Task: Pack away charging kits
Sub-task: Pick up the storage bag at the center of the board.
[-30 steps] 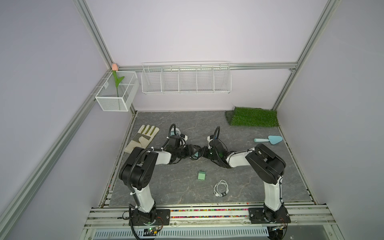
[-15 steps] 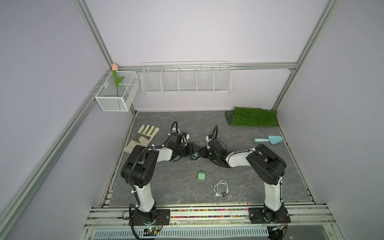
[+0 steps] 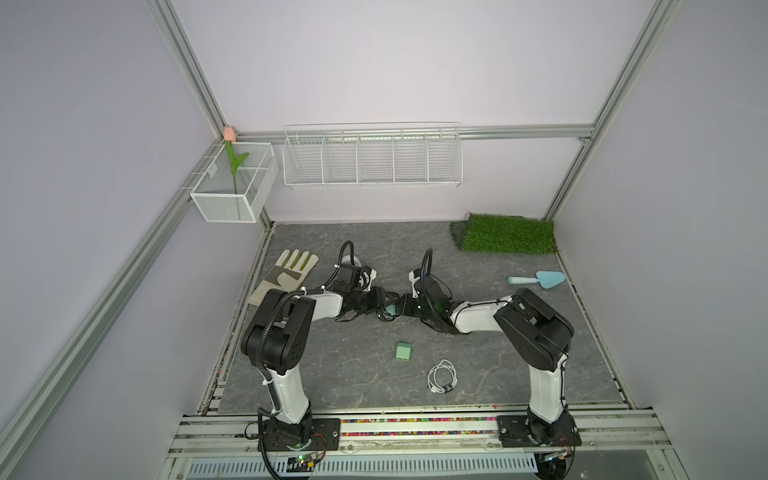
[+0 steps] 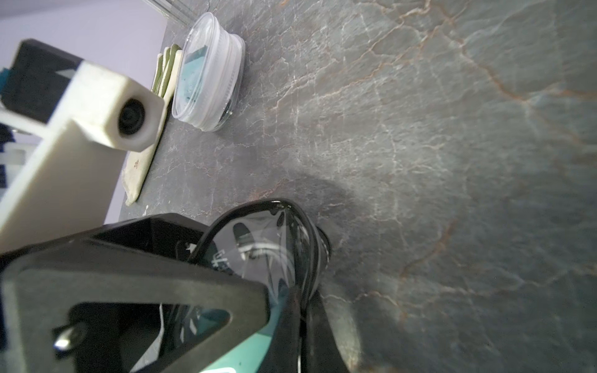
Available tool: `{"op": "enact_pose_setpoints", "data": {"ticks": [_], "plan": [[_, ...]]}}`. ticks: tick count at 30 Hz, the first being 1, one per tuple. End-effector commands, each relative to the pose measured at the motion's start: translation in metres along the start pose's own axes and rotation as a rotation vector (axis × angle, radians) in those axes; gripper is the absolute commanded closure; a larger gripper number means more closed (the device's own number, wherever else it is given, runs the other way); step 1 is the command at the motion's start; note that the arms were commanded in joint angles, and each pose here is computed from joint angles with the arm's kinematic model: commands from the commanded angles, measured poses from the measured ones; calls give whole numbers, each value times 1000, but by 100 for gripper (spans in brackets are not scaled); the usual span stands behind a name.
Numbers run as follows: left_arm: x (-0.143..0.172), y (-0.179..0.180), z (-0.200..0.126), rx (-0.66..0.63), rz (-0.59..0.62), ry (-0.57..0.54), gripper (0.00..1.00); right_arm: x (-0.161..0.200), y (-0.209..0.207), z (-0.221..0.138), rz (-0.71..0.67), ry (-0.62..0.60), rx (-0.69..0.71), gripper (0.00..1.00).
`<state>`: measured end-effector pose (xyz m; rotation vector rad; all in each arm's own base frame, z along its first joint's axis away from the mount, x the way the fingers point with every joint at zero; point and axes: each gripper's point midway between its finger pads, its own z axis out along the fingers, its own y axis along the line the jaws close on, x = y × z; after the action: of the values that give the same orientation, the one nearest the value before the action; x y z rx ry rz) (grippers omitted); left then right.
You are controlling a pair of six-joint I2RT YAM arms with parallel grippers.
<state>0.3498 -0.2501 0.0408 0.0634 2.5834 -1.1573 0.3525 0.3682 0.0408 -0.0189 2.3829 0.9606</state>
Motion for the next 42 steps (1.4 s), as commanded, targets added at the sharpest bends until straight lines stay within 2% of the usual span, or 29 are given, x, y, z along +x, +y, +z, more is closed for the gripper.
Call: {"op": "enact_pose_setpoints", "data": {"ticks": [1, 5, 7, 9, 13, 19, 22, 25, 29, 32, 37, 42], "plan": [[4, -9, 0, 34, 21, 16, 50, 3, 11, -4, -28, 21, -3, 93], [9, -12, -1, 60, 10, 20, 34, 2, 12, -5, -42, 15, 12, 93], [11, -15, -5, 70, 13, 14, 34, 2, 12, -6, -50, 16, 17, 92], [11, -19, -9, 74, 22, 6, 39, 3, 12, -5, -52, 18, 18, 92], [13, -17, -11, 60, 29, 10, 54, 3, 13, -5, -56, 21, 16, 92], [13, -17, -8, 69, 25, 19, 66, 3, 13, -7, -57, 16, 19, 89], [13, -18, -9, 74, 26, 16, 74, 0, 17, -9, -59, 11, 11, 80], [7, -27, -11, 108, 33, -7, 76, -4, 25, -15, -58, 3, -15, 68], [-11, -65, -27, 255, 86, -92, 79, -16, 39, -38, -60, -39, -48, 48], [-25, -91, -46, 308, 145, -161, 83, -29, 48, -65, -55, -94, -80, 37], [-39, -132, -81, 365, 243, -236, 82, -45, 67, -109, -55, -171, -197, 26], [-43, -179, -122, 457, 352, -308, 81, -64, 111, -153, -103, -245, -420, 17]]}}
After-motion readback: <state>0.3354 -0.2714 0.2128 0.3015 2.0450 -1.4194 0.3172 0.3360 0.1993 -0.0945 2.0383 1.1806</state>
